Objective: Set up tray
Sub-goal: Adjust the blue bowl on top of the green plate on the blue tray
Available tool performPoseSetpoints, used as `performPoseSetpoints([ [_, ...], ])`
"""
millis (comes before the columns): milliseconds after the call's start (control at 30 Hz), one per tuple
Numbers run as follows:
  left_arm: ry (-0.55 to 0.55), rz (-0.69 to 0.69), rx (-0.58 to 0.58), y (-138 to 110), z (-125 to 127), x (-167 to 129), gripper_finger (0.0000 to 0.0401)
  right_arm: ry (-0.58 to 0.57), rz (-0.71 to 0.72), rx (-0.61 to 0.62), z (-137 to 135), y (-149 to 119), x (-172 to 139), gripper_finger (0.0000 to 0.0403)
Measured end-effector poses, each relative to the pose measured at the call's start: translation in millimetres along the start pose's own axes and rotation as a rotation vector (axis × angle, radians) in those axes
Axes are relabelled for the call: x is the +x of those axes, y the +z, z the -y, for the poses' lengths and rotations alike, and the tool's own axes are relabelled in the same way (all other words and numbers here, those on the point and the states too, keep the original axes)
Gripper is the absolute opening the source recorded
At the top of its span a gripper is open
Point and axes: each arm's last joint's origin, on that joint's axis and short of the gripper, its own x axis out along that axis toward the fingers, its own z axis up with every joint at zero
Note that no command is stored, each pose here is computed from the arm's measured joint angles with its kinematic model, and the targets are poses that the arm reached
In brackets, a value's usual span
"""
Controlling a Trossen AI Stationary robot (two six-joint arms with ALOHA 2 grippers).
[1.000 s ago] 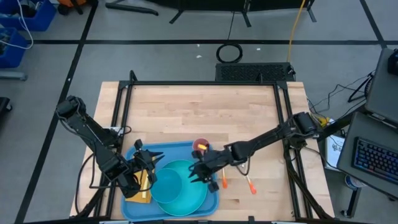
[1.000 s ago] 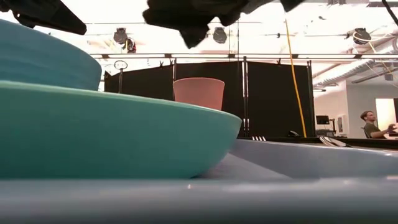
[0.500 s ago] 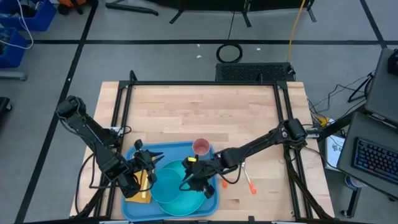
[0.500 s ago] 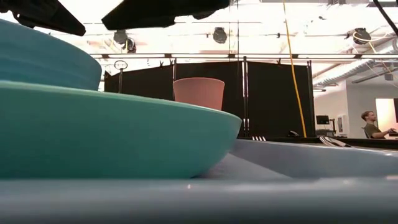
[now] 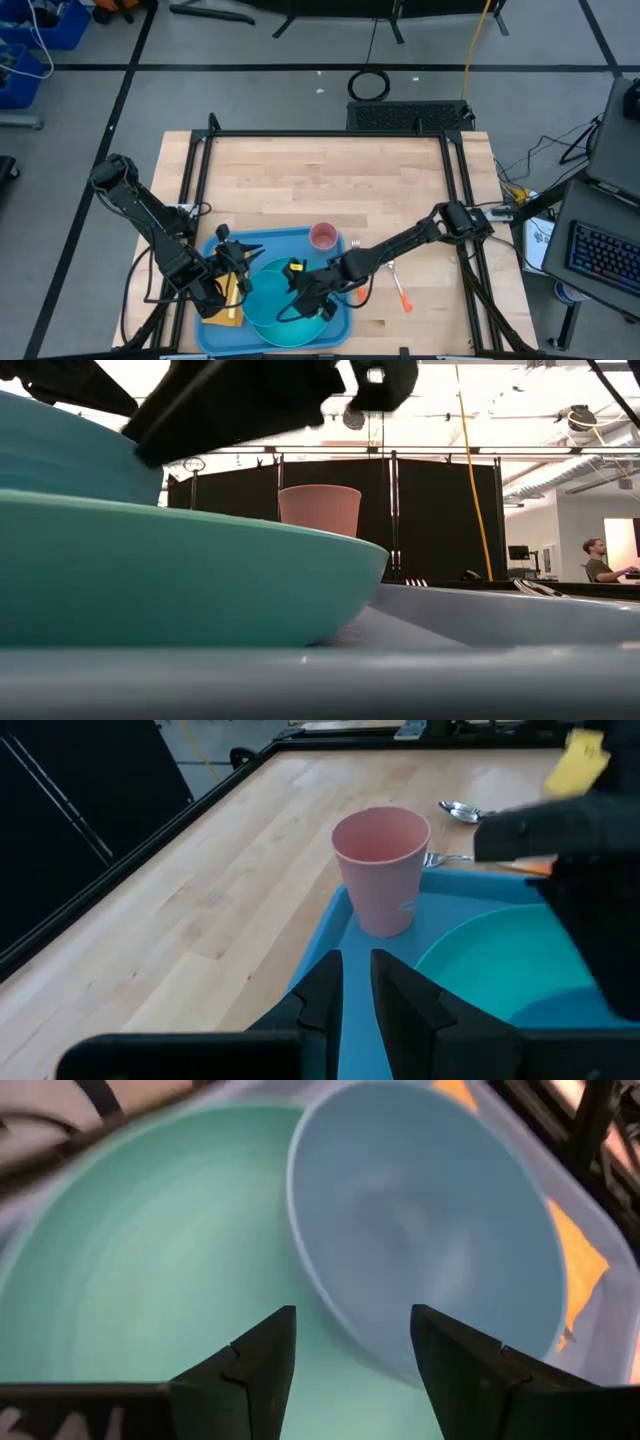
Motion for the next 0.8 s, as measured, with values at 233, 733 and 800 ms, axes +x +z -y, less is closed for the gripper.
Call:
performPoseSetpoints([
  [233,-0.007,-0.009,0.001,-0.3,0.2,0.0,0.0063,0.015,-0.011,-0.019,1.0,4.6,7.6,0.0184],
  [733,-0.005,-0.006,0.003,-0.3,0.1,-0.2,0.0063,0.042,-0.014,0.000,-0.8,2.8,8.9,0.0077],
  [800,-0.005,-0.006,0.004,-0.3,0.1,-0.2,0.0063,0.043,-0.017,0.002,-0.8,2.4,8.9,0.0062],
])
